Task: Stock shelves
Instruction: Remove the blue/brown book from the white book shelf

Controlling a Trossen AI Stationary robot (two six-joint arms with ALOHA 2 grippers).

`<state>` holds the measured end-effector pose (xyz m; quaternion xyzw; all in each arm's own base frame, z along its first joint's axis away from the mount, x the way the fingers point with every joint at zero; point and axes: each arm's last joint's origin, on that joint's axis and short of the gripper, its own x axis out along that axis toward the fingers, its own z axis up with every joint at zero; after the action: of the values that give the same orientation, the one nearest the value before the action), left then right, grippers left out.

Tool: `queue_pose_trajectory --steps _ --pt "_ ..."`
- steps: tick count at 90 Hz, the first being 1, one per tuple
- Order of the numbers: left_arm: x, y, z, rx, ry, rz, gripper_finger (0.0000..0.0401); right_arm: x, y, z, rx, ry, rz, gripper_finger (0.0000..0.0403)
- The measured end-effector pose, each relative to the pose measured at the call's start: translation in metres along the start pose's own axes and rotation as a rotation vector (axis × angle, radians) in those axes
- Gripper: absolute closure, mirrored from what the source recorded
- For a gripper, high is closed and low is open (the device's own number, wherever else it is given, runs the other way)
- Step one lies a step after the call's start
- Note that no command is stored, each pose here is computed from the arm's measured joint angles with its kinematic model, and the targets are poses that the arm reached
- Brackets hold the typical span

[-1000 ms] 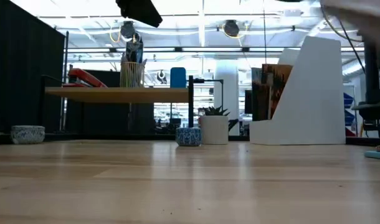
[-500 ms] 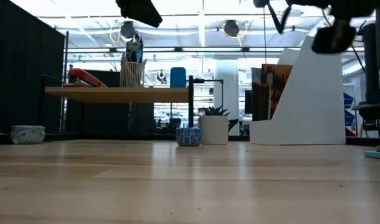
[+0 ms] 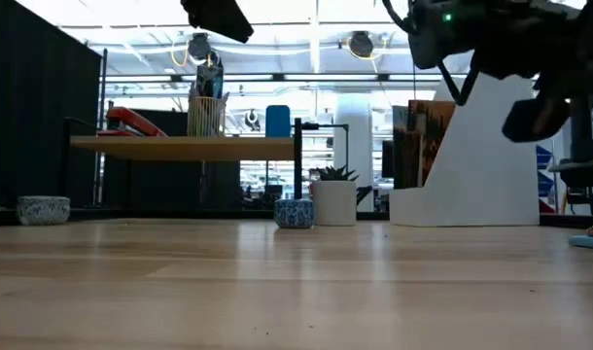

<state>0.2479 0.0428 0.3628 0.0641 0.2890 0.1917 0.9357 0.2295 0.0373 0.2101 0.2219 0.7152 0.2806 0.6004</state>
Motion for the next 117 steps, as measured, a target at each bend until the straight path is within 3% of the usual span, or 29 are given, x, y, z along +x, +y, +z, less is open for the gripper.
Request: queue_pose_trajectory --steps 22,52,73,99,117 --pt "0.000 0.000 0.000 -0.005 0.000 0.000 0.0207 0.000 -0.005 0.002 0.025 -0.010 -0.162 0.0342" --pt "0.000 0.000 0.000 -0.005 0.000 0.000 0.0207 -0.001 -0.007 0.003 0.064 -0.026 -0.250 0.0257" --pt "0.000 0.000 0.000 -0.003 0.000 0.000 0.0207 0.000 -0.007 0.001 0.113 -0.013 -0.236 0.0208" --pt "0.000 0.000 0.000 0.003 0.000 0.000 0.0207 -0.013 -0.007 -0.002 0.175 0.003 -0.226 0.0198" --pt "0.000 0.000 0.000 0.003 0.000 0.000 0.0207 -0.061 0.004 0.006 0.124 -0.202 -0.294 0.0209"
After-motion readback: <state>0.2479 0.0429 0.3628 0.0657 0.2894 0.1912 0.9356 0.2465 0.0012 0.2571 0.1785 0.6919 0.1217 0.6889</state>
